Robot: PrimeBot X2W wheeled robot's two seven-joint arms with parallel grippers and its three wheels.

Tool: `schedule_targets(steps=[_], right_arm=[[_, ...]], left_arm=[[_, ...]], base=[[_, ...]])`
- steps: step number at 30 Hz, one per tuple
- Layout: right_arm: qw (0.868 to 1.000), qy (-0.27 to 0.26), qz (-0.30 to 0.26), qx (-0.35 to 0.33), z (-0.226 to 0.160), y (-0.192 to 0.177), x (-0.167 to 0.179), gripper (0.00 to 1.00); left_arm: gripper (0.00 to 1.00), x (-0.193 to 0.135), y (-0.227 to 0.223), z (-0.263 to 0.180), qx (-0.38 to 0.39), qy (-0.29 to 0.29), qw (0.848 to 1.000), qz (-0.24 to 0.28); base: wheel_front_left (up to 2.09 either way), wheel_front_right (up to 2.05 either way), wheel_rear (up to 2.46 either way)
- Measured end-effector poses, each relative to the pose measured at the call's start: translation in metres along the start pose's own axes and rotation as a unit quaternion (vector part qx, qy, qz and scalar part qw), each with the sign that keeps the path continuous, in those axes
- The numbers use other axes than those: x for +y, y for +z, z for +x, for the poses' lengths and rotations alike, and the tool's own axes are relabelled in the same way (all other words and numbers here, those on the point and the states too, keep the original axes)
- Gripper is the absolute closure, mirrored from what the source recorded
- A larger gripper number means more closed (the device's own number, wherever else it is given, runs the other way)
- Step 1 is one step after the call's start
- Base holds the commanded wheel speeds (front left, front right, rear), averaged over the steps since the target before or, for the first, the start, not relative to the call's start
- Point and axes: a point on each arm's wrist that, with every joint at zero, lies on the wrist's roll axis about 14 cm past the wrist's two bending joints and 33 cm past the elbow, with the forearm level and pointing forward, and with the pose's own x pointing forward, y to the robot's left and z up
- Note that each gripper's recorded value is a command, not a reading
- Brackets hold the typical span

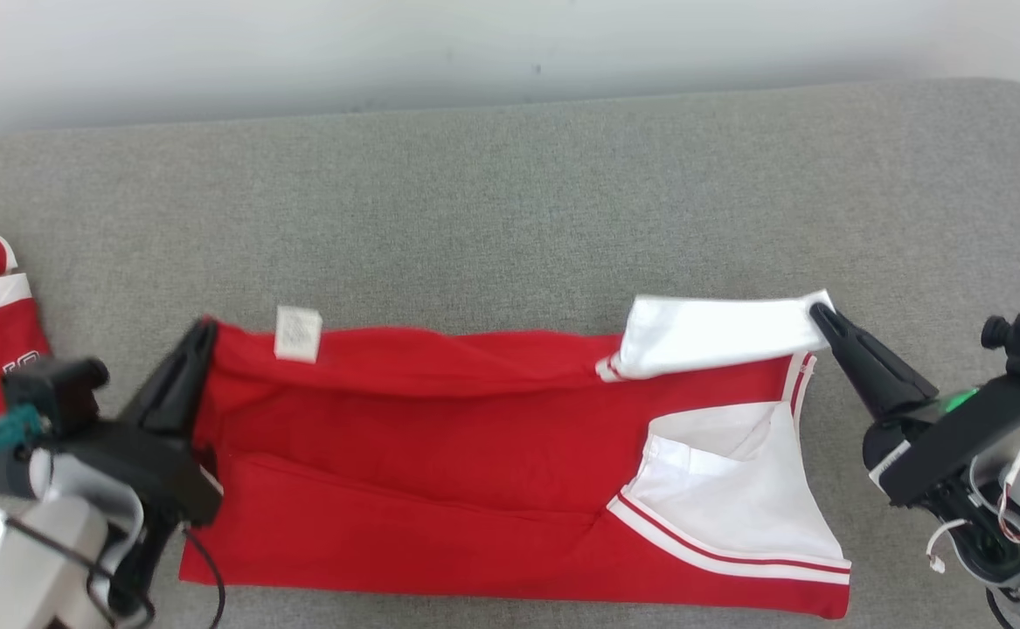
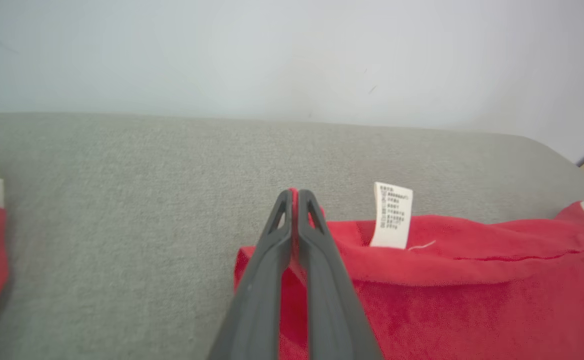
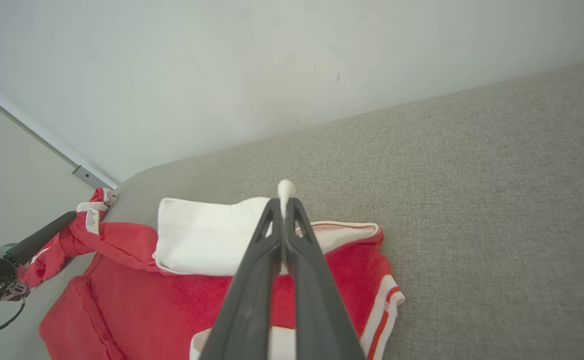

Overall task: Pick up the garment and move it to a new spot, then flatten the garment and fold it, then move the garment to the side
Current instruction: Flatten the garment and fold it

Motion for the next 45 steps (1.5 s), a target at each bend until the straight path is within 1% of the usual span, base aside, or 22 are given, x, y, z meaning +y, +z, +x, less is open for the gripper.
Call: schedule_targets(steps=[3, 7, 11, 17, 20, 30, 35, 37, 42, 45], right_arm=[[1.0, -0.004, 0.013, 0.001, -0.007, -0.001, -0.001, 1.0], [1.0, -0.003, 0.027, 0.0, -0.01, -0.002, 0.001, 1.0], [0.999, 0.001, 0.05, 0.008, -0.015, -0.008, 0.006, 1.0], [0.998, 0.0, 0.067, 0.016, -0.025, -0.009, 0.007, 1.0], [0.996, -0.006, 0.078, 0.031, -0.032, -0.014, 0.005, 1.0], [0.99, -0.022, 0.117, 0.081, -0.048, -0.037, 0.001, 1.0], [0.983, -0.033, 0.133, 0.124, -0.058, -0.056, -0.001, 1.0], [0.98, -0.034, 0.139, 0.141, -0.059, -0.064, 0.0, 1.0], [0.974, -0.047, 0.132, 0.177, -0.064, -0.083, -0.007, 1.0], [0.973, -0.05, 0.128, 0.185, -0.064, -0.088, -0.009, 1.0]], left_arm=[[1.0, -0.004, -0.01, -0.012, 0.011, -0.004, 1.0, 0.019], [1.0, -0.012, -0.004, -0.017, -0.003, -0.017, 0.999, 0.027], [1.0, -0.013, -0.007, -0.027, -0.004, -0.017, 0.999, 0.029], [1.0, -0.013, -0.002, -0.034, -0.015, -0.021, 0.999, 0.033], [1.0, -0.015, -0.014, -0.042, 0.001, -0.024, 0.999, 0.033], [1.0, -0.017, -0.033, -0.053, 0.024, -0.018, 0.999, 0.033], [1.0, -0.012, -0.044, -0.057, 0.042, -0.013, 0.998, 0.046], [1.0, -0.011, -0.044, -0.056, 0.042, -0.009, 0.998, 0.044], [1.0, -0.01, -0.047, -0.056, 0.044, -0.003, 0.998, 0.046], [1.0, -0.011, -0.047, -0.056, 0.043, 0.0, 0.998, 0.042]], base=[[0.0, 0.0, 0.0], [0.0, 0.0, 0.0], [0.0, 0.0, 0.0], [0.0, 0.0, 0.0], [0.0, 0.0, 0.0], [0.0, 0.0, 0.0], [0.0, 0.0, 0.0], [0.0, 0.0, 0.0], [0.0, 0.0, 0.0], [0.0, 0.0, 0.0]])
